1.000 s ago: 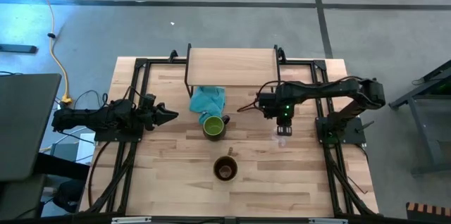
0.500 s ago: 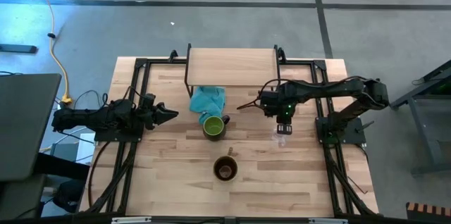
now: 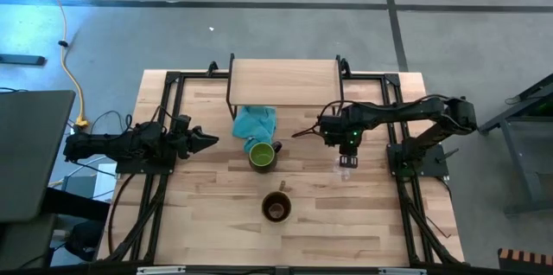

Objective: Stack small to large cups/mugs on shelf
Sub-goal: Put the transparent mug on the shelf

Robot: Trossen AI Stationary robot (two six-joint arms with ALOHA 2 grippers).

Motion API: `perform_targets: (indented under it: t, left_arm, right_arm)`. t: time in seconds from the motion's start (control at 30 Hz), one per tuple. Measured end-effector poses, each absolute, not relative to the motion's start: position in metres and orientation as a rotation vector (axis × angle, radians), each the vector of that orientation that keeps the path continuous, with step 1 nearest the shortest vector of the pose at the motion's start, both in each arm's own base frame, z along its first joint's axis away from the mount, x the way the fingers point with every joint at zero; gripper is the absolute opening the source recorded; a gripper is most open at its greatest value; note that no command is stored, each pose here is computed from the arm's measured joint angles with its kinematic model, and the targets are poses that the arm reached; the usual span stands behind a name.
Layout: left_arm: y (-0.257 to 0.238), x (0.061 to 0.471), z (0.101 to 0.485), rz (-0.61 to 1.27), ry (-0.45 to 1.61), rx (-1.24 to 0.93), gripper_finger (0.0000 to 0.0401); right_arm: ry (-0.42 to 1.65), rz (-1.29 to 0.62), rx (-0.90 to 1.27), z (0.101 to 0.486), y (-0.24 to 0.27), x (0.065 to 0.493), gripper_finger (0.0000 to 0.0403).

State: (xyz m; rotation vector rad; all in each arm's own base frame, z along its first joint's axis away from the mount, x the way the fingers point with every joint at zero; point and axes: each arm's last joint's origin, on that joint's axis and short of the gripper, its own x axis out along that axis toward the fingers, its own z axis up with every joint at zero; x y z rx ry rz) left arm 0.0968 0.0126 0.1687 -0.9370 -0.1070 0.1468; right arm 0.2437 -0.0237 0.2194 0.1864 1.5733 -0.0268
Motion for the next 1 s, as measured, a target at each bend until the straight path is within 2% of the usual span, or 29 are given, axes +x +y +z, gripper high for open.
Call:
perform_targets:
  t: [0.2, 1.0]
  left_arm:
    - [0.0126, 0.0967, 0.1688, 0.149, -0.108, -0.937, 0.0106]
    - [0.0126, 0.0968, 0.1687, 0.149, -0.108, -0.937, 0.0106]
  right_arm:
    - [1.524, -0.024, 0.175, 0.2195, -0.0243, 0.2485, 0.0072]
    - [1.558, -0.026, 0.142, 0.2193, -0.0252, 0.2452, 0.0072]
